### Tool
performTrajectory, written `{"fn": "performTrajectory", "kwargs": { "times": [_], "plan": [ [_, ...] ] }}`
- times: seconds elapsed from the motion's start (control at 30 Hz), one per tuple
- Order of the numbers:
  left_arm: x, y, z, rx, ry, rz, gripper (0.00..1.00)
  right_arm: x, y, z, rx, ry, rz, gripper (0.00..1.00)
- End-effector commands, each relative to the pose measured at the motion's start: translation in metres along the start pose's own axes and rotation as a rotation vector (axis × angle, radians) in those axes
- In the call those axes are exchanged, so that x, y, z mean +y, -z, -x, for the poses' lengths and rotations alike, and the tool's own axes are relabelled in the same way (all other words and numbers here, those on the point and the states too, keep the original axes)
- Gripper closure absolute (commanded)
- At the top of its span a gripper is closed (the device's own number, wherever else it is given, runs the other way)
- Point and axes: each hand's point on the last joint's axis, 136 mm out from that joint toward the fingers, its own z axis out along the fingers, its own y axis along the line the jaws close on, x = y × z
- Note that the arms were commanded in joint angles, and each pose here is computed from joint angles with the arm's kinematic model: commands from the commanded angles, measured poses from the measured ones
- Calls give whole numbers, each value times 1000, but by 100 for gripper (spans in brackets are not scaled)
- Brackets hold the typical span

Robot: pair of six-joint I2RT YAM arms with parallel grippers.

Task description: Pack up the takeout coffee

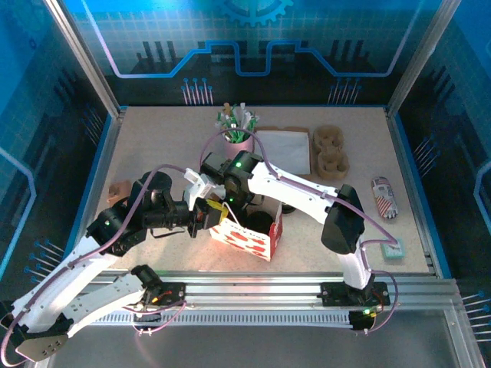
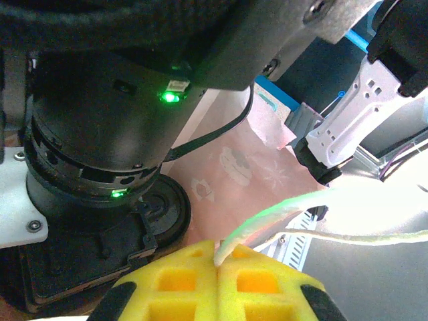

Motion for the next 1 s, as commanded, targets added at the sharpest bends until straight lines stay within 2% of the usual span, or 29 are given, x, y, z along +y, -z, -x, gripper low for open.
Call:
{"fn": "performTrajectory", "kwargs": {
  "times": [0.0,0.97],
  "plan": [
    [-11,2,2,-20,-51,-46,100,-4,-20,-25,119,-26,-9,48],
    [-8,5,2,-25,-61,-23,100,-6,-29,-36,111,-53,-3,48]
  ]
}}
